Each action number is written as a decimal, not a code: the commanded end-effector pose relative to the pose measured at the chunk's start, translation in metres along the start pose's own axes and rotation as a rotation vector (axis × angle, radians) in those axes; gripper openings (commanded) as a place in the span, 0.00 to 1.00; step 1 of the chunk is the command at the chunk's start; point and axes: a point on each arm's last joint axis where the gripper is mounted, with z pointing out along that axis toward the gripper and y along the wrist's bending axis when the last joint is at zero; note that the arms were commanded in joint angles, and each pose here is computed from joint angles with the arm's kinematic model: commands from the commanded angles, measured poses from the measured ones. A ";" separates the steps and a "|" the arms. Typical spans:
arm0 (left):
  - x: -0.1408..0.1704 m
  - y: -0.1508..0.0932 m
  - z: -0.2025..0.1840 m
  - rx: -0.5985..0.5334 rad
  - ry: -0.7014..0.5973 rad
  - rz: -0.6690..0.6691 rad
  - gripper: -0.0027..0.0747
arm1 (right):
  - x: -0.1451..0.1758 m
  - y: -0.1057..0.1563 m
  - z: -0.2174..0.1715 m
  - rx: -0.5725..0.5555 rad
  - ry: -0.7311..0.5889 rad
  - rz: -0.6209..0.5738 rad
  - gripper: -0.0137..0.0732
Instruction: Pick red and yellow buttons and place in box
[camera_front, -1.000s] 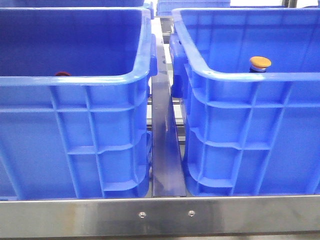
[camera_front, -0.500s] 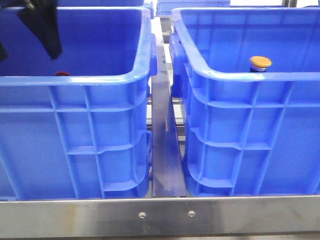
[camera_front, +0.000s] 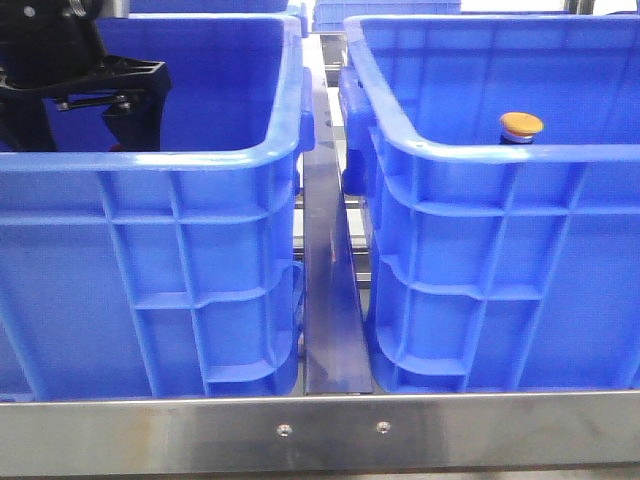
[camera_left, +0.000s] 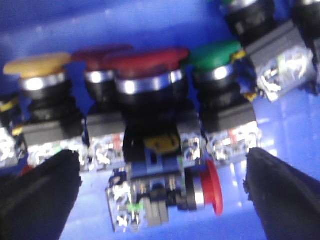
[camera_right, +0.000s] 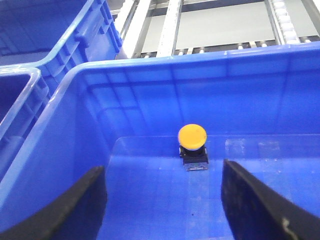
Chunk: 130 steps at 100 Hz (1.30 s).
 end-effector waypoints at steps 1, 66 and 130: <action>-0.010 0.000 -0.020 0.014 -0.104 -0.016 0.83 | -0.016 0.000 -0.005 0.018 -0.103 -0.011 0.74; -0.012 -0.001 -0.010 0.013 -0.094 -0.016 0.17 | -0.016 0.000 -0.005 0.017 -0.101 -0.011 0.74; 0.007 -0.038 -0.125 0.132 -0.434 0.084 0.17 | -0.017 0.000 -0.005 0.020 -0.106 -0.011 0.74</action>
